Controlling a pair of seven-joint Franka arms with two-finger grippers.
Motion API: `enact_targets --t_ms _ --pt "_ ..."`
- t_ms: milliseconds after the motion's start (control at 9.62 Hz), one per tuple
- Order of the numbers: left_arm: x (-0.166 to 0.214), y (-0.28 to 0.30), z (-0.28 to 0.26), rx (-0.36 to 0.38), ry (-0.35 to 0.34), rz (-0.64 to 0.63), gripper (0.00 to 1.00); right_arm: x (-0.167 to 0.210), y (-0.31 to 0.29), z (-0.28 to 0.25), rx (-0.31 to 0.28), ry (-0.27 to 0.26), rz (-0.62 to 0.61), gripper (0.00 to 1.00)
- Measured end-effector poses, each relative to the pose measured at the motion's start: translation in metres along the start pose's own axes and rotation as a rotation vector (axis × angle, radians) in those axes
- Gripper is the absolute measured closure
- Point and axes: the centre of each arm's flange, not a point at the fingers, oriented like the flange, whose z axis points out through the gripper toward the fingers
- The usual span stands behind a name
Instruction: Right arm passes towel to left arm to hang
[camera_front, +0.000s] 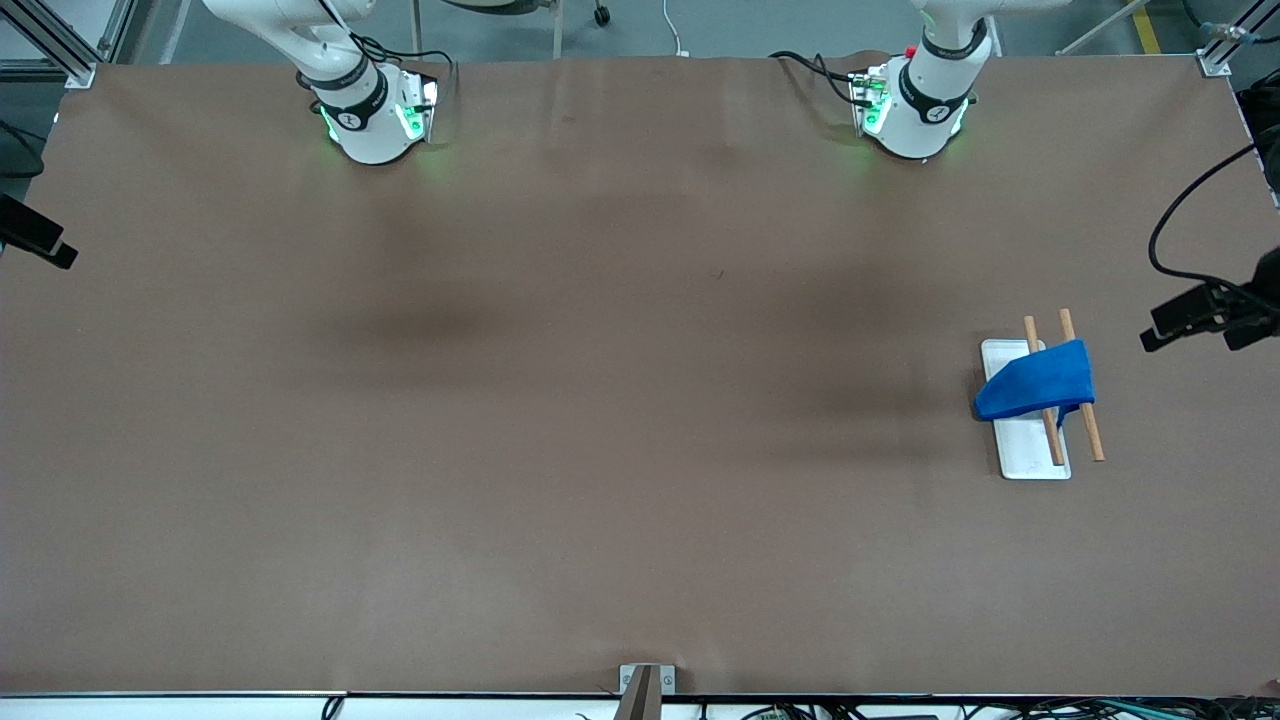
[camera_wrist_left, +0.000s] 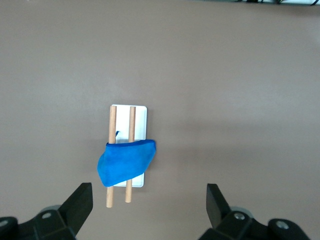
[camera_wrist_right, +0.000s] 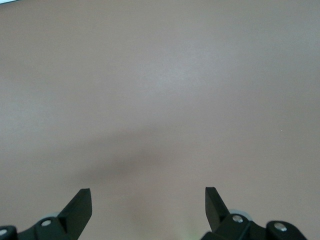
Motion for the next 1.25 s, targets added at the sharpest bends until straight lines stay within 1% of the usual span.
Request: enact_targets --t_ms 104,208,416,520,728,1040,1248 --pt "-0.006 0.02 -0.018 0.006 0.014 0.016 0.0 0.0 0.0 0.0 0.0 0.001 0.0 0.0" --pt "-0.013 0.029 -0.04 0.004 0.004 0.025 0.0 0.0 0.001 0.0 0.0 0.001 0.001 0.0" --pt "-0.032 0.024 -0.085 0.008 -0.021 0.017 0.0 0.0 0.002 0.0 0.0 0.001 0.002 0.0" --pt "-0.044 0.021 -0.097 0.009 -0.032 0.012 0.0 0.0 0.001 0.0 0.0 0.0 0.002 0.0" --pt "-0.056 0.023 -0.105 0.011 -0.06 0.015 0.0 0.0 0.001 0.0 0.0 0.0 0.001 0.0" --pt "-0.055 0.026 -0.093 0.008 -0.086 0.027 0.0 0.0 0.002 0.0 0.0 0.0 0.002 0.0" --pt "-0.055 0.028 -0.087 -0.007 -0.101 0.042 0.0 0.0 0.002 0.0 0.0 -0.002 0.002 0.0"
